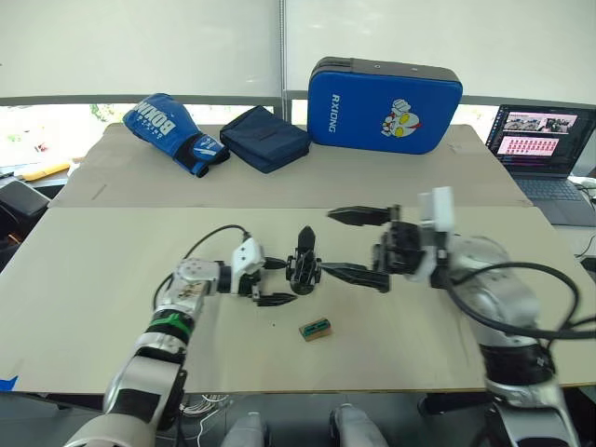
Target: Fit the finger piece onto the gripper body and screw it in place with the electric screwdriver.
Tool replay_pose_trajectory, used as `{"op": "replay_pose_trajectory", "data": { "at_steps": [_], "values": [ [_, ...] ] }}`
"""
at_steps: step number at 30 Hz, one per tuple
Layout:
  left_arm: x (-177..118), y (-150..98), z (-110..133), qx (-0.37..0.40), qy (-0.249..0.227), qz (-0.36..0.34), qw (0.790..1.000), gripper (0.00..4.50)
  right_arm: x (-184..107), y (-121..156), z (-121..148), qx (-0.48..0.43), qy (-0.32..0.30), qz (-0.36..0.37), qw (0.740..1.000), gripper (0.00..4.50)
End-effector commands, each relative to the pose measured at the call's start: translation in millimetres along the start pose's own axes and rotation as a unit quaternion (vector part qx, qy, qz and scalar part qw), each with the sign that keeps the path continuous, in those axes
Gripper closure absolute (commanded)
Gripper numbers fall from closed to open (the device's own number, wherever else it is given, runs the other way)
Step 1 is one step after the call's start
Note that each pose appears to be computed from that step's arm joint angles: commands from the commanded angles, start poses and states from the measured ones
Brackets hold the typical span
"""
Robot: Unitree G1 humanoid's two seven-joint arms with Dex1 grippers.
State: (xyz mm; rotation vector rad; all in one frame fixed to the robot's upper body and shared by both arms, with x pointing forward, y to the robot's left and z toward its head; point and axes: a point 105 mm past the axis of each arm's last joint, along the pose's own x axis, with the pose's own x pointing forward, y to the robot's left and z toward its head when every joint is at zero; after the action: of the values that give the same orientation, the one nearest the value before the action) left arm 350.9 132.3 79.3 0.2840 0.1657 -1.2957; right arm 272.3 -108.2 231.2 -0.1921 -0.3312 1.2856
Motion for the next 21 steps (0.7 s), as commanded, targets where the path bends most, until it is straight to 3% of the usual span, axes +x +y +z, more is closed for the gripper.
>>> {"op": "replay_pose_trajectory", "data": {
  "at_steps": [1, 6, 9, 14, 17, 21],
  "values": [
    [-29, -3, 10, -0.003, -0.031, -0.001, 1.0, 0.01, -34, 7, 17, -0.012, 0.014, -0.058, 0.998, 0.0],
    [-70, -14, 28, 0.029, -0.065, 0.008, 0.997, 0.01, -111, 26, -2, 0.005, 0.106, -0.195, 0.975, 0.0],
    [-88, -21, 37, 0.03, -0.072, 0.013, 0.997, 0.01, -164, 44, -12, 0.009, 0.165, -0.292, 0.942, 0.0],
    [-97, -26, 48, 0.038, -0.083, 0.029, 0.995, 0.01, -232, 80, -17, 0.025, 0.209, -0.437, 0.874, 0.0],
    [-94, -33, 54, 0.054, -0.089, 0.012, 0.994, 0.01, -254, 99, -24, 0.038, 0.221, -0.504, 0.834, 0.0],
    [-89, -39, 60, 0.059, -0.103, 0.001, 0.993, 0.01, -254, 99, -22, 0.033, 0.206, -0.539, 0.816, 0.0]
  ]
}}
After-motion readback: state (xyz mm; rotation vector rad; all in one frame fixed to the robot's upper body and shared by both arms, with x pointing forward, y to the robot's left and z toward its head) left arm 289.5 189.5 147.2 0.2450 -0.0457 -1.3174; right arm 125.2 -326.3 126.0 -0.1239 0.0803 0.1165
